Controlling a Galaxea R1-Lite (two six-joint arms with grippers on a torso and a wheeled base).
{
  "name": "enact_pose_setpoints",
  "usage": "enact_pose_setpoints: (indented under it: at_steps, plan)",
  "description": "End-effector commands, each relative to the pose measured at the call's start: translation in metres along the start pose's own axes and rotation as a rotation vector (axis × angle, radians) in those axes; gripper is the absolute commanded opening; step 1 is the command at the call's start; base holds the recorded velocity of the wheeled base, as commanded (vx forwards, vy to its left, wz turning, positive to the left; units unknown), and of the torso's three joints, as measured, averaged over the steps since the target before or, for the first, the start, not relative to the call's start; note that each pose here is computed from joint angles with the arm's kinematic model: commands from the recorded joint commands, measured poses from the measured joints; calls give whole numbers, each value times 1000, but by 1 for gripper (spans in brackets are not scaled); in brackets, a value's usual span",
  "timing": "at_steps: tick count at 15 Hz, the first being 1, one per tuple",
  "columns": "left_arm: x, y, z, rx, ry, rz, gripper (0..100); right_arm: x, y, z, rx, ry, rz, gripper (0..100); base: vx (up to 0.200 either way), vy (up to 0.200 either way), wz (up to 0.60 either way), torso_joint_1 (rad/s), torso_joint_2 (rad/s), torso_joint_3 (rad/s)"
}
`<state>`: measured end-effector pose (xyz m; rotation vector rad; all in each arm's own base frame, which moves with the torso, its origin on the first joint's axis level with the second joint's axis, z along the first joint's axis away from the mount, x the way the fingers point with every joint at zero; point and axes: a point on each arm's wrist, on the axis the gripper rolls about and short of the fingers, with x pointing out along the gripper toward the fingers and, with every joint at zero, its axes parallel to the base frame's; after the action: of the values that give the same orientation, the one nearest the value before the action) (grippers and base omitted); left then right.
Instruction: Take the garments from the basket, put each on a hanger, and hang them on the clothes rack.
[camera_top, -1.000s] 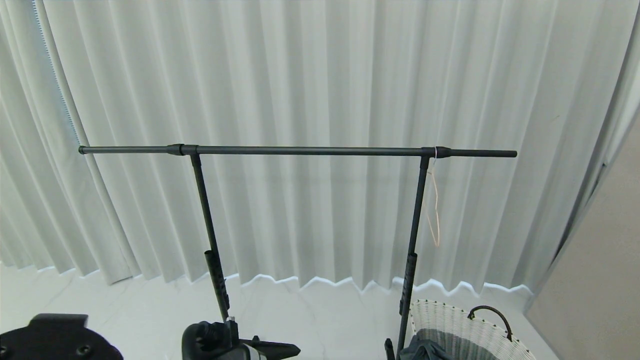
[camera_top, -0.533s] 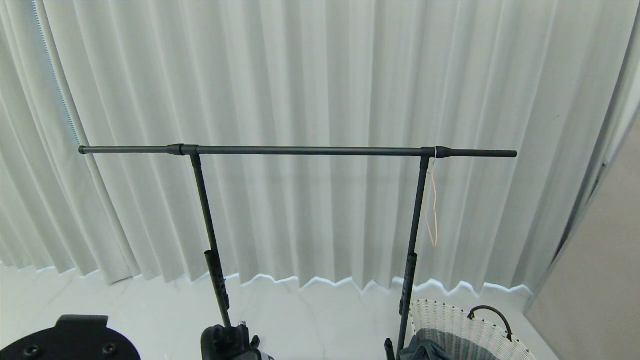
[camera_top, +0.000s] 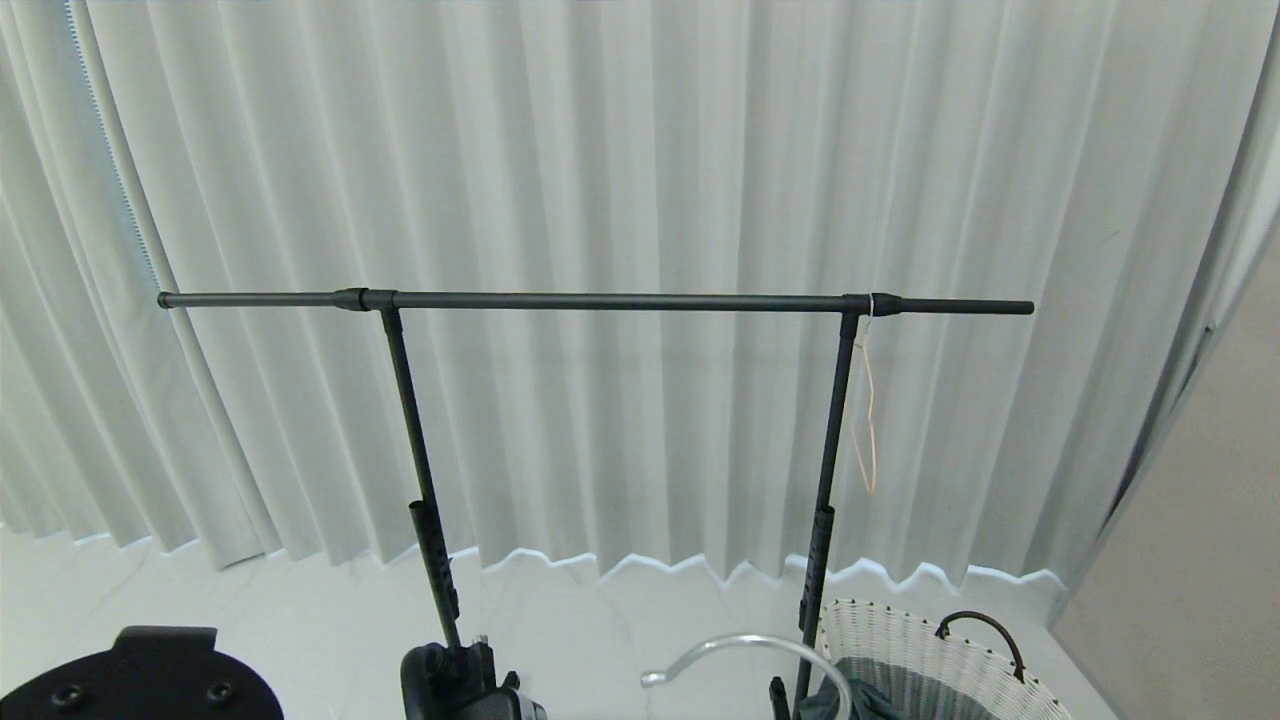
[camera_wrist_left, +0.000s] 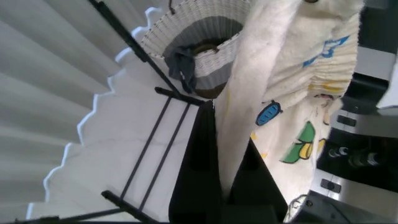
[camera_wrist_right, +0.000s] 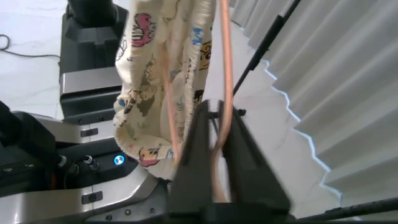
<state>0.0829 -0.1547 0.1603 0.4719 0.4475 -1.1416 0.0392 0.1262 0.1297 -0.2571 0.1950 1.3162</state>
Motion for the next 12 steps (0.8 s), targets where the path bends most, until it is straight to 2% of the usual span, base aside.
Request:
enact_pose_setpoints:
  at_steps: [1,4,7,10,12]
  plan:
    - [-1,5,-1,-13,4,39,0,0,-1,0,2,6,-30,100,0,0,0,0,0,0]
    - [-4,15,-3,-38,15,138,0,-1,-7,-2,12,18,-137,100,0,0,0,0,0,0]
    - [-4,17,-6,-41,42,233,0,-3,-23,-4,50,28,-249,100,0,0,0,0,0,0]
    - [-5,25,-1,-60,-6,311,0,-4,-34,-9,89,59,-324,100,0,0,0,0,0,0]
    - [-6,38,2,-92,-23,389,0,4,-39,-6,156,64,-345,100,0,0,0,0,0,0]
